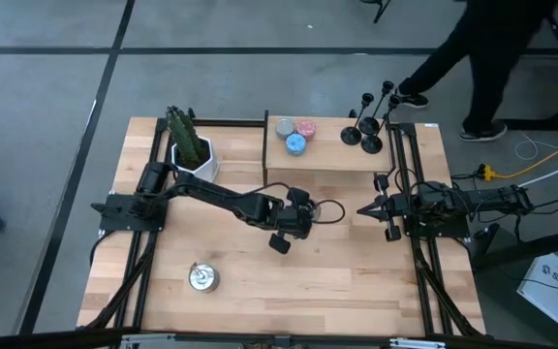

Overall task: Pick & Place candle stick holders
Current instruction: Put the right orange scented candle on the shelf

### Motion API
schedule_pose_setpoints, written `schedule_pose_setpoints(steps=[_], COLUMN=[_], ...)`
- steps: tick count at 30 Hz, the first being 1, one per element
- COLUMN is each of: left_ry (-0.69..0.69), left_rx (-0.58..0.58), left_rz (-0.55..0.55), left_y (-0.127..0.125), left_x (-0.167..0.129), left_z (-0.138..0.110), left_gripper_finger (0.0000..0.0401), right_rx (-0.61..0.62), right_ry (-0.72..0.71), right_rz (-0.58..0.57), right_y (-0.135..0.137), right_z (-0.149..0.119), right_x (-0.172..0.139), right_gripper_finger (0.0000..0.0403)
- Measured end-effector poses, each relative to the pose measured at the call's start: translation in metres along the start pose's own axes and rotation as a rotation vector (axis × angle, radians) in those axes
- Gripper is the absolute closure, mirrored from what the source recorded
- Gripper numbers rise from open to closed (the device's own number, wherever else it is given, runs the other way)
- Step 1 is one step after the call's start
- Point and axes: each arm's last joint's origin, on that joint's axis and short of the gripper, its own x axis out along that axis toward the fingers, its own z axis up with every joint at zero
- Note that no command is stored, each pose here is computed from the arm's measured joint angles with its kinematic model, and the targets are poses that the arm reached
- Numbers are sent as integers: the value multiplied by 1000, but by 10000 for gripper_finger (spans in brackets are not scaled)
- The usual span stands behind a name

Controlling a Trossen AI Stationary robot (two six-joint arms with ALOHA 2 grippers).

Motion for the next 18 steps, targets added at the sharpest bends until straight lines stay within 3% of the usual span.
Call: schedule_pose_setpoints(steps=[10, 18], left_ry=[24, 6], left_rx=[16, -15], left_rz=[-38, -76], left_y=[5, 6], left_x=[-18, -19], left_z=[12, 13], left_gripper_finger=[396, 370], right_rx=[0, 0], right_ry=[0, 0], right_rz=[0, 0], right_y=[0, 0], right_z=[0, 0], right_x=[0, 0], right_gripper_finger=[392, 392])
